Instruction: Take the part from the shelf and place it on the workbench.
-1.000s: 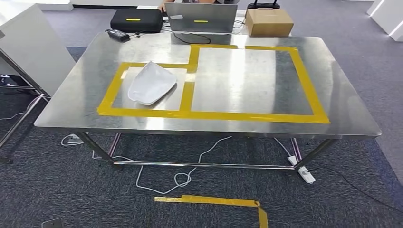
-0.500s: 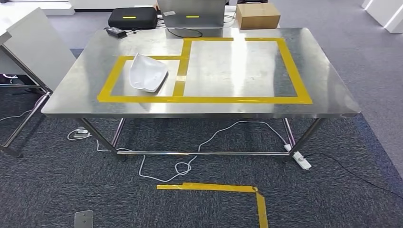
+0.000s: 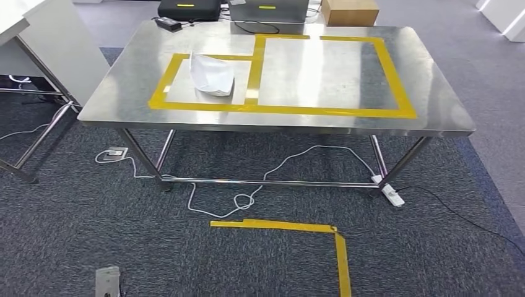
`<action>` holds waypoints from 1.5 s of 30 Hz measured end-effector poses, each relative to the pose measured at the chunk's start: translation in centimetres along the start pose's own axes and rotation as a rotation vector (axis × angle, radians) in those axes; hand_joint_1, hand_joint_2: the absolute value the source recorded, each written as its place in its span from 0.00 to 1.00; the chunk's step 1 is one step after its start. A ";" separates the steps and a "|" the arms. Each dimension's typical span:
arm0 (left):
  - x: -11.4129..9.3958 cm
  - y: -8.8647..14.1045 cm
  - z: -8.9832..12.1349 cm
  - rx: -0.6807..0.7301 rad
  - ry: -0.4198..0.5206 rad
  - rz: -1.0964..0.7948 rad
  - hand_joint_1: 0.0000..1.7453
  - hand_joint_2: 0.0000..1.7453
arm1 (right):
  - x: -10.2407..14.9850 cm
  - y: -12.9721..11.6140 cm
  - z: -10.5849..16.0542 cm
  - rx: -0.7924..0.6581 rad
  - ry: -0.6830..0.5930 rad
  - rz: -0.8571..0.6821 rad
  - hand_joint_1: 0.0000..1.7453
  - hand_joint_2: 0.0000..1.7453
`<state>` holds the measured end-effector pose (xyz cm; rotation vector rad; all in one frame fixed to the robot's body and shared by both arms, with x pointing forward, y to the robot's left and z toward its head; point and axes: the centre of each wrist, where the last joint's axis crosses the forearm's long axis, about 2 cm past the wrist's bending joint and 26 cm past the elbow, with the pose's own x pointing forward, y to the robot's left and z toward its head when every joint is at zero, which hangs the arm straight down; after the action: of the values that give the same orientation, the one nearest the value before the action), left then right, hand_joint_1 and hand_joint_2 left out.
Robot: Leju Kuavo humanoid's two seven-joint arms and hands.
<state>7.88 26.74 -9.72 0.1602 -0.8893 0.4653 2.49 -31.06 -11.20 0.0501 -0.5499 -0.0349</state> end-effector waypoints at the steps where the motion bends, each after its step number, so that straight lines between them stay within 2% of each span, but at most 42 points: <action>1: 0.0 -0.1 0.0 -0.003 0.001 0.002 0.00 0.00 | 0.0 -0.1 0.0 -0.001 -0.002 0.000 0.00 0.00; 39: 0.4 -0.8 -0.2 -0.009 -0.016 0.037 0.00 0.00 | 0.7 -0.4 -0.4 0.001 -0.019 0.002 0.00 0.00; 45: -1.0 1.1 1.2 -0.001 0.015 0.064 0.00 0.00 | 0.1 0.8 -0.2 0.002 -0.035 0.024 0.00 0.00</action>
<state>6.06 27.00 -9.81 0.1275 -0.8814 0.5250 2.75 -30.29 -11.29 0.0446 -0.5850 -0.0121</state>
